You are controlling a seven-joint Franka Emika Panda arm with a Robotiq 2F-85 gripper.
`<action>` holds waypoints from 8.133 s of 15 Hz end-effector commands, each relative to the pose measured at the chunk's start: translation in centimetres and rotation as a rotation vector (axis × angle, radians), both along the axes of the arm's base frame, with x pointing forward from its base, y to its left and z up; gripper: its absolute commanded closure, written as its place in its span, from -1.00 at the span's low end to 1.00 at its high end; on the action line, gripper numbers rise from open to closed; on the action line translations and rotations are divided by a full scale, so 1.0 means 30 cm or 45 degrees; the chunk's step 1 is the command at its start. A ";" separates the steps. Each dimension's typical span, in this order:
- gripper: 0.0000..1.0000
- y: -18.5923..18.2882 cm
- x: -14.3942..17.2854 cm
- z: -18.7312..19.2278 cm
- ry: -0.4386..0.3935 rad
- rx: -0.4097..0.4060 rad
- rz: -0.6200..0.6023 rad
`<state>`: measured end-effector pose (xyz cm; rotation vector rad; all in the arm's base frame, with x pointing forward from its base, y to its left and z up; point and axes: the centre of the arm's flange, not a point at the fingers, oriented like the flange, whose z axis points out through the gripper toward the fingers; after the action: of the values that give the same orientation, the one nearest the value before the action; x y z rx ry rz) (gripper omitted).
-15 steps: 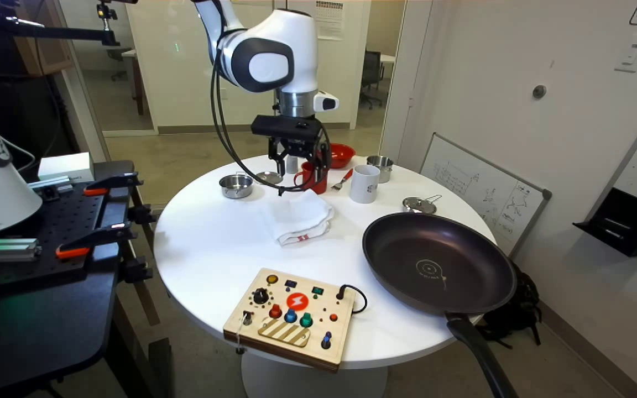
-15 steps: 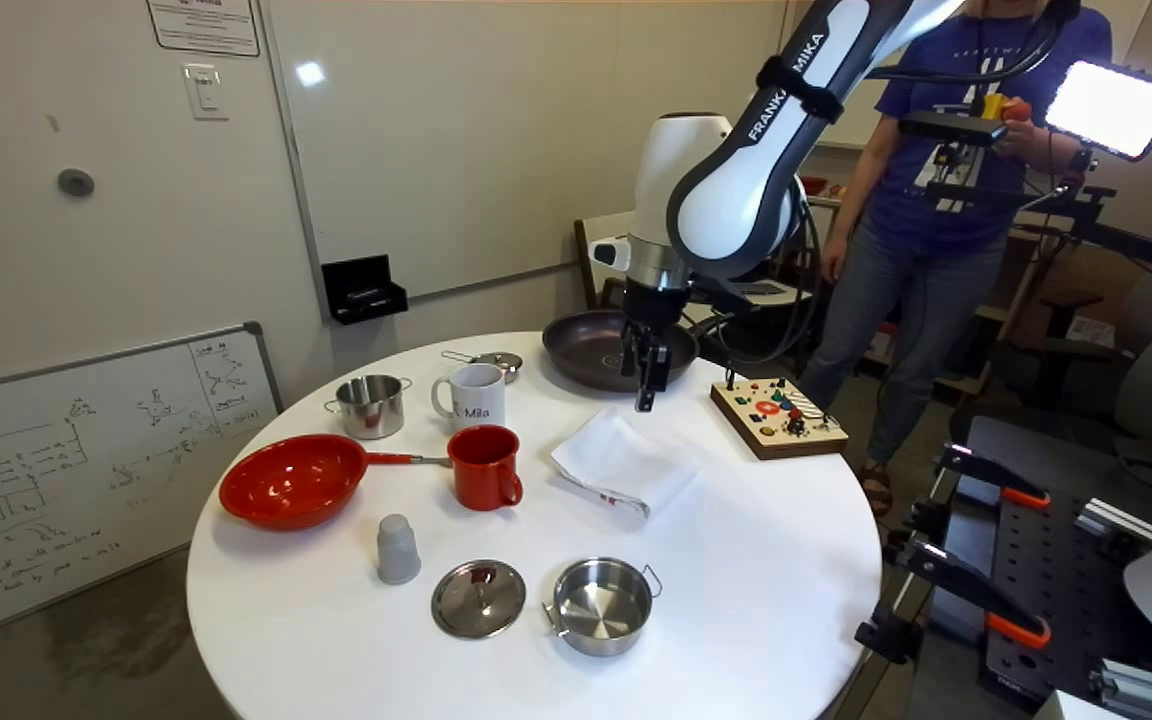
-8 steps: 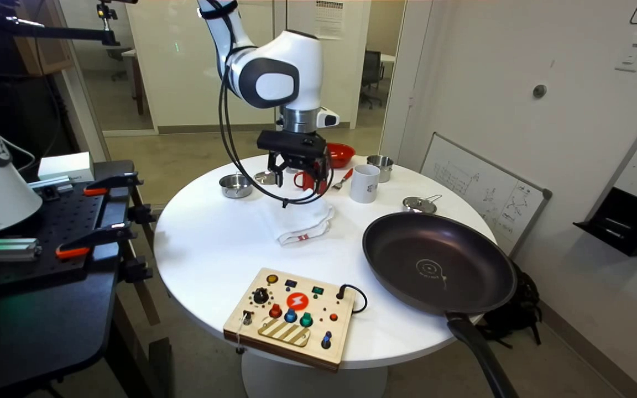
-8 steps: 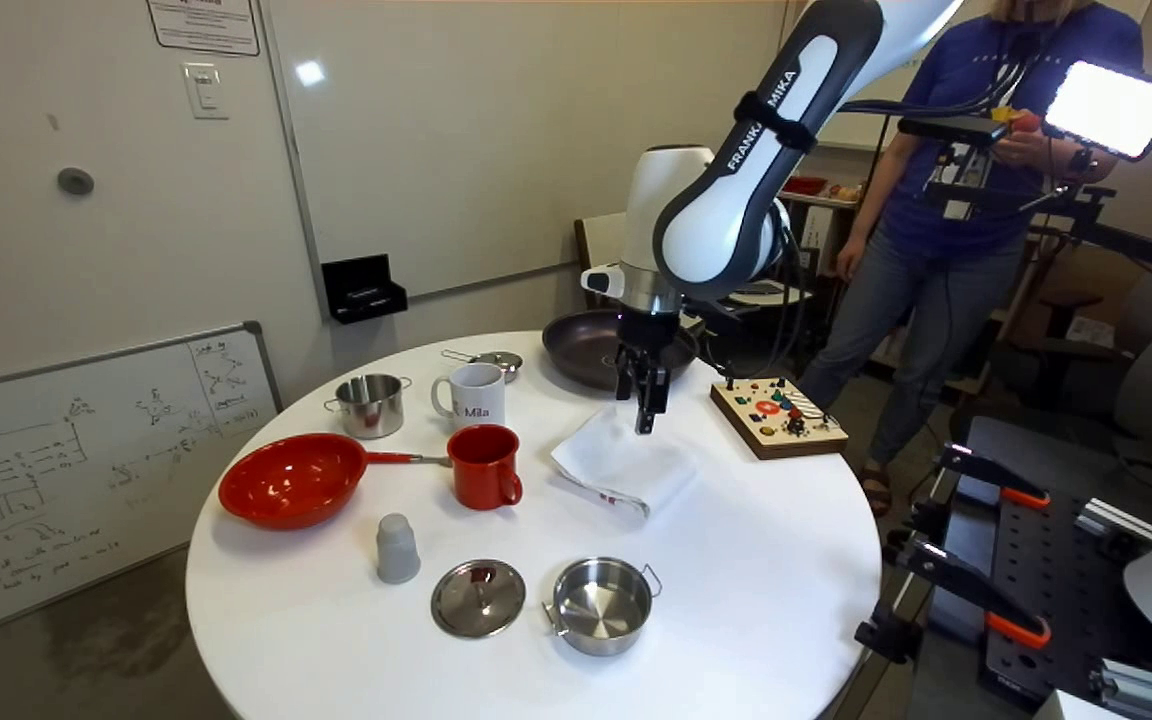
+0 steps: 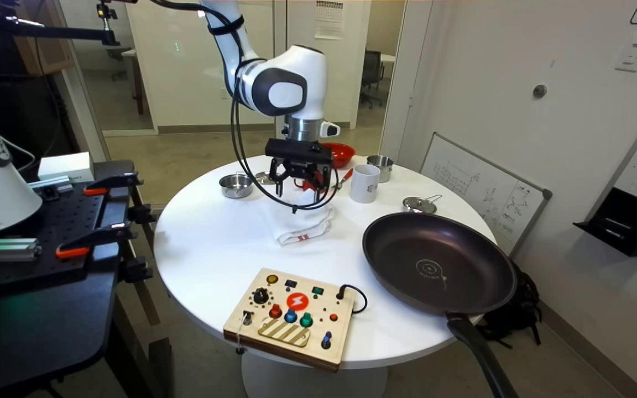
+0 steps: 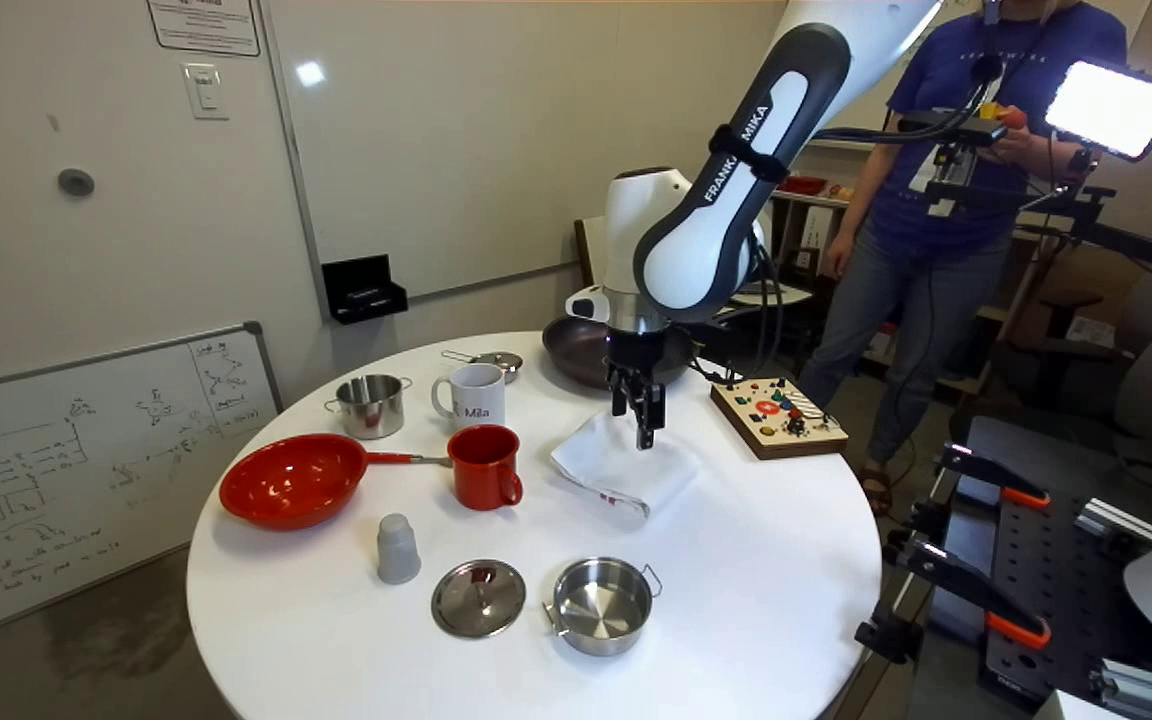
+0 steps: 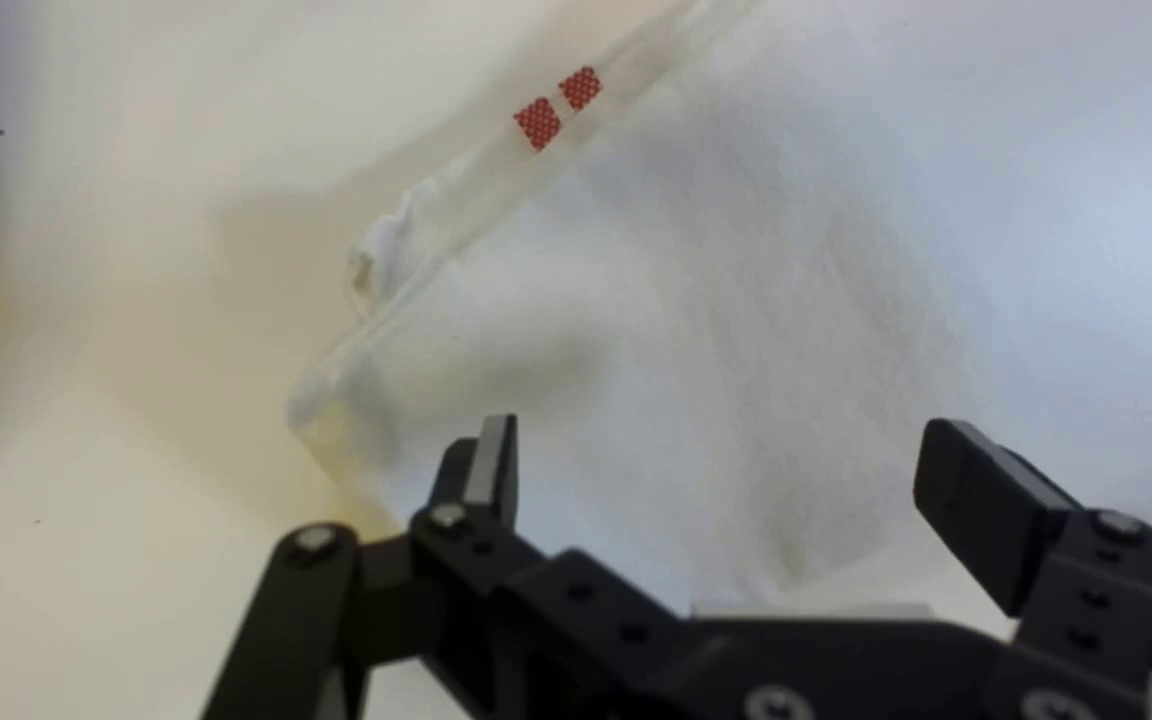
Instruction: Put the towel in the pan
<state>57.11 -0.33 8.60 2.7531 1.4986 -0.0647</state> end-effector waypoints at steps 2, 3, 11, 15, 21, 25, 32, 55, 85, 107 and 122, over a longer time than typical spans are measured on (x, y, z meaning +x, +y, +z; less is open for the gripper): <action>-1.00 -0.026 0.051 -0.056 0.032 -0.053 0.043; -1.00 -0.028 0.054 -0.060 0.032 -0.051 0.049; -1.00 -0.004 0.086 -0.130 0.068 -0.013 0.131; -1.00 0.005 0.099 -0.167 0.096 -0.031 0.150; -1.00 0.005 0.118 -0.210 0.120 -0.030 0.161; -1.00 0.003 0.130 -0.223 0.131 -0.034 0.155; 0.14 0.000 0.146 -0.240 0.147 -0.040 0.150; 0.88 0.007 0.051 -0.014 0.138 -0.154 0.149; 0.90 -0.301 -0.110 0.524 -0.538 -0.226 -0.103; 0.90 -0.482 0.023 0.863 -0.686 -0.277 -0.252; 0.90 -0.652 0.276 0.801 -0.541 -0.205 -0.346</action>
<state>63.30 -18.30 33.70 2.5749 0.9362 0.3717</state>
